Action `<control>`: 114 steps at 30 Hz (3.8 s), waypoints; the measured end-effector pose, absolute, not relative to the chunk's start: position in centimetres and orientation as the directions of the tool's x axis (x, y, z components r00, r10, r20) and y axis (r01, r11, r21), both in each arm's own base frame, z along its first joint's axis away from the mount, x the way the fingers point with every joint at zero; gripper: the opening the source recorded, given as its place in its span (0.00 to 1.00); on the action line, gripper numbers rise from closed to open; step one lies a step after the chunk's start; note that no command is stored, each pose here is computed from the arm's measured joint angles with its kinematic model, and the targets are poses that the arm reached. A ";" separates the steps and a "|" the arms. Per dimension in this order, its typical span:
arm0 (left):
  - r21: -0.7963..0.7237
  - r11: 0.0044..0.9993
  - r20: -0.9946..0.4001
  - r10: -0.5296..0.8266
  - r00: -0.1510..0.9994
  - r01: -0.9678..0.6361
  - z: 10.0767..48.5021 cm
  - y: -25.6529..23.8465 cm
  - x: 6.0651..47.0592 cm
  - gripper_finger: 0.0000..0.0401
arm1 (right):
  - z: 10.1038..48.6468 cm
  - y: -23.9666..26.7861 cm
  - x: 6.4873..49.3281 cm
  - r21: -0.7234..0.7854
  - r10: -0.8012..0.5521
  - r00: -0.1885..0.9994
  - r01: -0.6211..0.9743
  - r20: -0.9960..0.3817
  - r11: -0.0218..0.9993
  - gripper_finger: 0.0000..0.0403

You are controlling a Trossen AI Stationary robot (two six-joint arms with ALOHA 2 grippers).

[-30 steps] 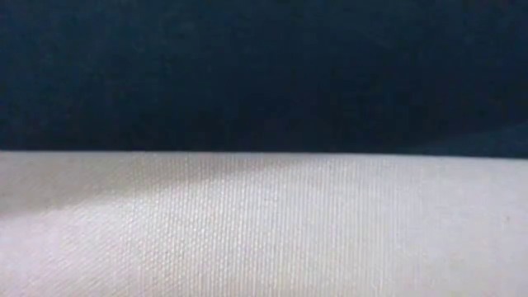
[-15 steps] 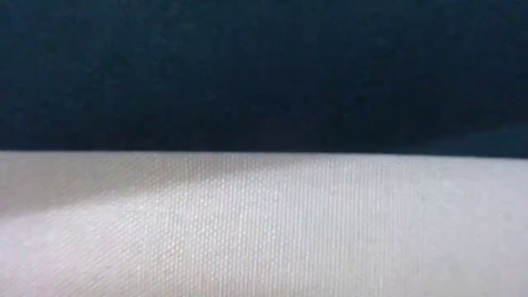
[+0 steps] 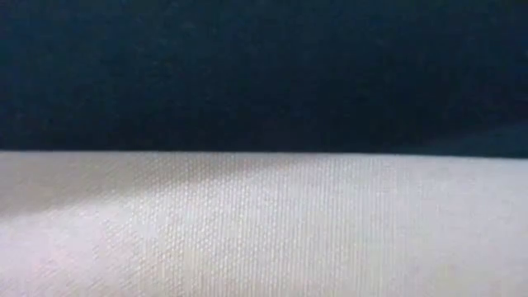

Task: Sort clothes
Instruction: Put the blue denim jeans into the white laundry organizer

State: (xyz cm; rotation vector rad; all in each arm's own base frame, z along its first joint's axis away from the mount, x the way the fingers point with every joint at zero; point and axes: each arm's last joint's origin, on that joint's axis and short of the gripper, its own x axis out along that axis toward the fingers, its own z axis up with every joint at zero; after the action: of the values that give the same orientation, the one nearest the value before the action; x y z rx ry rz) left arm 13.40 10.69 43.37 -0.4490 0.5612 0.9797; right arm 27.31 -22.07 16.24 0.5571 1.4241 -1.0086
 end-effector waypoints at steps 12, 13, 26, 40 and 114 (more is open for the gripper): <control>-0.100 0.490 -0.627 0.645 0.437 -0.866 43.4 10.7 13.4 0.58 | 14.8 -20.5 27.1 -0.244 -0.196 -0.163 0.812 -0.967 0.529 0.12; -0.100 0.490 -0.627 0.645 0.437 -0.866 43.4 10.7 13.4 0.58 | 14.8 -20.4 27.2 -0.242 -0.196 -0.160 0.811 -0.967 0.532 0.08; -0.077 0.507 -0.627 0.645 0.437 -0.859 43.4 10.7 13.4 0.58 | 21.0 -17.5 29.0 -0.130 -0.263 0.021 0.829 -0.964 0.544 0.00; -0.059 0.521 -0.625 0.646 0.439 -0.852 43.4 10.7 13.4 0.58 | 31.5 -12.7 25.6 0.086 -0.428 0.343 0.853 -0.836 0.515 0.00; -0.420 0.769 0.098 0.567 0.818 -0.482 51.3 5.7 7.9 0.58 | 52.4 -14.2 41.0 0.383 -0.280 0.637 -0.025 0.718 0.924 0.00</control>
State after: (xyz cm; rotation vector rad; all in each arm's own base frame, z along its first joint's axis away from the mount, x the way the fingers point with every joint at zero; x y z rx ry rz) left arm 7.94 5.69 51.28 -0.3925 -0.2258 0.5745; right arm 40.98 -14.25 52.37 0.3778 -0.8727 -0.1499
